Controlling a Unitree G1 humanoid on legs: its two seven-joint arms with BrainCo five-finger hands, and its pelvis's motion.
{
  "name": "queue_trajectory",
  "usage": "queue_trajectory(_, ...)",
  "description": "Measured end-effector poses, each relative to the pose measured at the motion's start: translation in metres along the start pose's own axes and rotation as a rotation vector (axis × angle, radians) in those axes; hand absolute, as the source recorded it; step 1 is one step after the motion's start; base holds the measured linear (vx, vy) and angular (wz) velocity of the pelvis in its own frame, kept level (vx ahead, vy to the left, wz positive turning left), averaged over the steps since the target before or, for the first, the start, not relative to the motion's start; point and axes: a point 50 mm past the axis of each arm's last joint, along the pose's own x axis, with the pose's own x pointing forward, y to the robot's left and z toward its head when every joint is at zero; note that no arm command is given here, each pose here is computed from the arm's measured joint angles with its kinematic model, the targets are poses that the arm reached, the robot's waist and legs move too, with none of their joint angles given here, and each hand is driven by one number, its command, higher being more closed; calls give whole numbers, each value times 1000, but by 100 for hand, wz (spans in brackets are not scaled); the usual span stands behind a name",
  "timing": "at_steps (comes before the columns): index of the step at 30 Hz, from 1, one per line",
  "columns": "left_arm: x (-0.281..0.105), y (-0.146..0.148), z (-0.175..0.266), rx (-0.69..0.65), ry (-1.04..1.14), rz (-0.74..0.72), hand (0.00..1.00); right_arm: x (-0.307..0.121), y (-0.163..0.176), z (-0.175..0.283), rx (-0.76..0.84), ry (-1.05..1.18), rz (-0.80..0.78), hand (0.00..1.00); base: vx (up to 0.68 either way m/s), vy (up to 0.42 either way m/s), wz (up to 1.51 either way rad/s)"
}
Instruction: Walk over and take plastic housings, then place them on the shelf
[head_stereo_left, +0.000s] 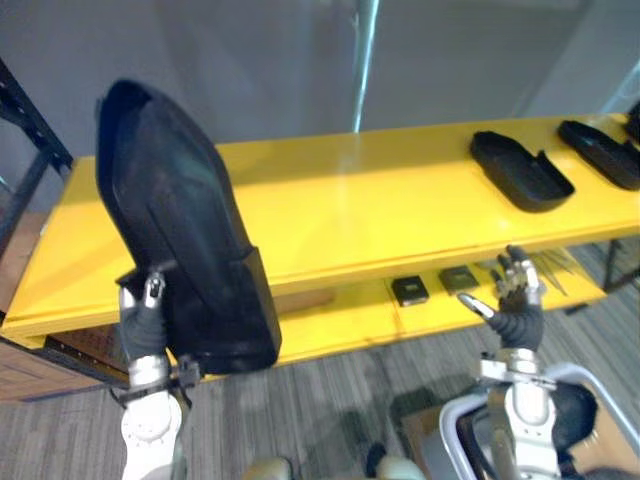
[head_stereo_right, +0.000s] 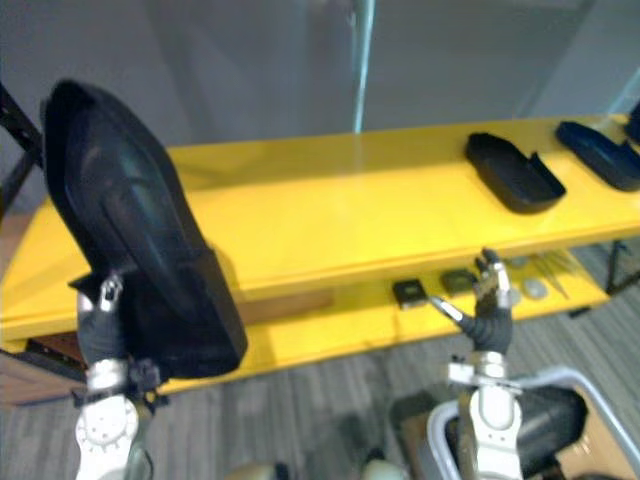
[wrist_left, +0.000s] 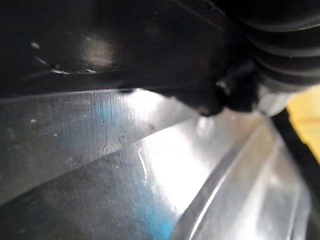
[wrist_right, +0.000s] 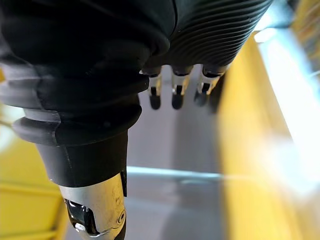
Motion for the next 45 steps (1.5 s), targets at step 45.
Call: queue_trajectory(45,153,-47,-66,334,521,63,100,-19,74,8,226,16,633,0,6,17,-17)
